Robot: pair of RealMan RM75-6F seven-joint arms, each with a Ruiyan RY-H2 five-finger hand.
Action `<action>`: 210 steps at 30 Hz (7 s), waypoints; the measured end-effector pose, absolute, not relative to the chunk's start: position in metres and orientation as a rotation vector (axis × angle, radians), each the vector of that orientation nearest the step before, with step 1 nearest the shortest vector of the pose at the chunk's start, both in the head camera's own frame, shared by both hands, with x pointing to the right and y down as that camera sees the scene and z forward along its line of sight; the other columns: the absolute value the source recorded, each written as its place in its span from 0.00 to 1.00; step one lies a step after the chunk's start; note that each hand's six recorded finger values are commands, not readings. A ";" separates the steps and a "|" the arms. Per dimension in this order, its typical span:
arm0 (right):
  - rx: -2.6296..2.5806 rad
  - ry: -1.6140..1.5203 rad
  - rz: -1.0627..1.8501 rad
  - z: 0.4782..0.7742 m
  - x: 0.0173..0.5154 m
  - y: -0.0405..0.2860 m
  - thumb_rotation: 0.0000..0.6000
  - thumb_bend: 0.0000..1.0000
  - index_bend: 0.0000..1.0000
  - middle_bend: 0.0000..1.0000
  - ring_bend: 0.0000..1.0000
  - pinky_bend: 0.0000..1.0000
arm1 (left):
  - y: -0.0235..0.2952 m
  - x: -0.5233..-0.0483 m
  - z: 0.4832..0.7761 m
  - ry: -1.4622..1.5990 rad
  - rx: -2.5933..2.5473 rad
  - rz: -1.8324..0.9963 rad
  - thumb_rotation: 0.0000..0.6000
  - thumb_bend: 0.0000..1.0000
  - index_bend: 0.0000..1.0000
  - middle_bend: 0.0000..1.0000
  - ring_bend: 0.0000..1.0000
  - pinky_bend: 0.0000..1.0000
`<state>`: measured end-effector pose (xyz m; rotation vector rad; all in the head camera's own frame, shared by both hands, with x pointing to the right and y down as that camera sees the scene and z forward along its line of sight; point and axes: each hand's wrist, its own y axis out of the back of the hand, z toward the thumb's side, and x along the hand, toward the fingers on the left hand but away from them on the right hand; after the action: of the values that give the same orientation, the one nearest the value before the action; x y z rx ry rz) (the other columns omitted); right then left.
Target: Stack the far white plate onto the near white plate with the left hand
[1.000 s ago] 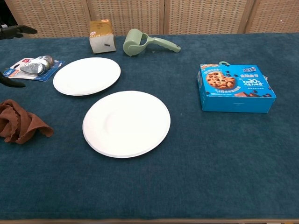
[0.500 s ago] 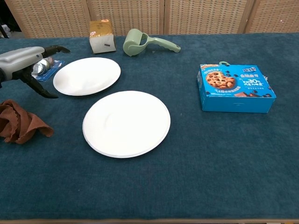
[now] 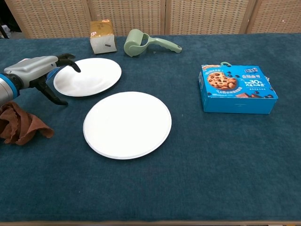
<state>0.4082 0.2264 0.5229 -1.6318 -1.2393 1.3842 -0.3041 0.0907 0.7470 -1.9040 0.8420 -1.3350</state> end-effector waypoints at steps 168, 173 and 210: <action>-1.690 -1.202 1.373 0.526 0.396 0.233 1.00 0.00 0.00 0.00 0.00 0.00 | 0.212 -0.235 0.692 0.216 -2.439 -1.050 1.00 0.10 0.16 0.00 0.00 0.00; -1.689 -1.205 1.372 0.525 0.396 0.233 1.00 0.00 0.00 0.00 0.00 0.00 | 0.216 -0.231 0.691 0.170 -2.443 -1.066 1.00 0.10 0.16 0.00 0.00 0.00; -1.694 -1.203 1.369 0.525 0.395 0.233 1.00 0.00 0.00 0.00 0.00 0.00 | 0.195 -0.240 0.642 0.410 -2.416 -0.875 1.00 0.10 0.15 0.00 0.00 0.00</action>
<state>0.3953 0.2332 0.5254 -1.6942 -1.2029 1.3691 -0.2400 0.1952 0.6419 -2.4161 0.4098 -0.8752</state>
